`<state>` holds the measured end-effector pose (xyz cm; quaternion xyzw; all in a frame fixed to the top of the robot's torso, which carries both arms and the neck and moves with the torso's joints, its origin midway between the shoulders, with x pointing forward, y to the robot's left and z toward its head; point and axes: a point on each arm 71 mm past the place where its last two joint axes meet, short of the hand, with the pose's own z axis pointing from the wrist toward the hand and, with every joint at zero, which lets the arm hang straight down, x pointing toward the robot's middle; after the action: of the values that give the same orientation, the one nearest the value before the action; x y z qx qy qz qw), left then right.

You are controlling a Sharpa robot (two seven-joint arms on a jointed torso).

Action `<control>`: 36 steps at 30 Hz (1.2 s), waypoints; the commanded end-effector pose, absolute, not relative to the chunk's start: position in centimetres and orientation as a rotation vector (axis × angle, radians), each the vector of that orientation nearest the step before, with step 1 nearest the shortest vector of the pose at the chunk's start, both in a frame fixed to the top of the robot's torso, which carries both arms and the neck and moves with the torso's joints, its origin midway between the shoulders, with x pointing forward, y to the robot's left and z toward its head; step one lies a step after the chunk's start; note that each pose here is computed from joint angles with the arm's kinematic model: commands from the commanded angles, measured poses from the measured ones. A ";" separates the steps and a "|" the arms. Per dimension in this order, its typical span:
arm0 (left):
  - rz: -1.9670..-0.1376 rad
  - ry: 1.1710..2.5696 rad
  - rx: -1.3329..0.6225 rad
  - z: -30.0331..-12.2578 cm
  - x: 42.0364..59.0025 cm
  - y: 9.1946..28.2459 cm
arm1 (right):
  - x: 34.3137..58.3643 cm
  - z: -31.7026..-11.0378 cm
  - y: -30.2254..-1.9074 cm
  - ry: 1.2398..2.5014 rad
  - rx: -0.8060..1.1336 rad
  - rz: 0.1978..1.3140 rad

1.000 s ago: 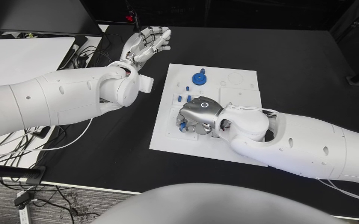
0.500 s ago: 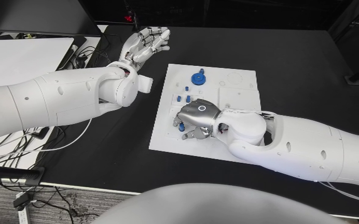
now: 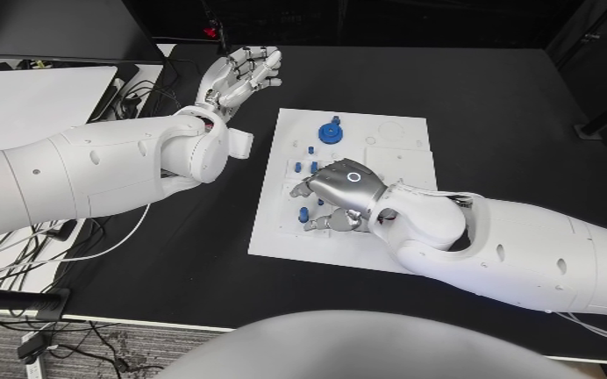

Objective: Assemble the parts on the task board

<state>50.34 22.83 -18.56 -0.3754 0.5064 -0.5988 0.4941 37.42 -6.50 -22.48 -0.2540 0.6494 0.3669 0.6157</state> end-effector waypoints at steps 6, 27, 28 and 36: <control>-1.522 1.143 -0.835 -17.8 50.1 22.4 | 38.3 -19.5 -13.5 1.446 0.127 1.228; -1.534 1.149 -0.833 -17.8 50.0 21.6 | 36.8 -20.2 -23.8 1.737 0.373 0.945; -1.534 1.149 -0.834 -17.8 50.0 21.6 | 36.7 -20.3 -24.0 1.754 0.374 0.908; -1.533 1.149 -0.834 -17.9 49.9 21.5 | 35.9 -20.7 -25.3 1.828 0.376 0.666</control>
<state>50.14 21.63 -18.71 -0.3727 0.5096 -0.6060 0.4840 36.03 -24.94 -20.31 0.1683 0.7465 0.3451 0.5435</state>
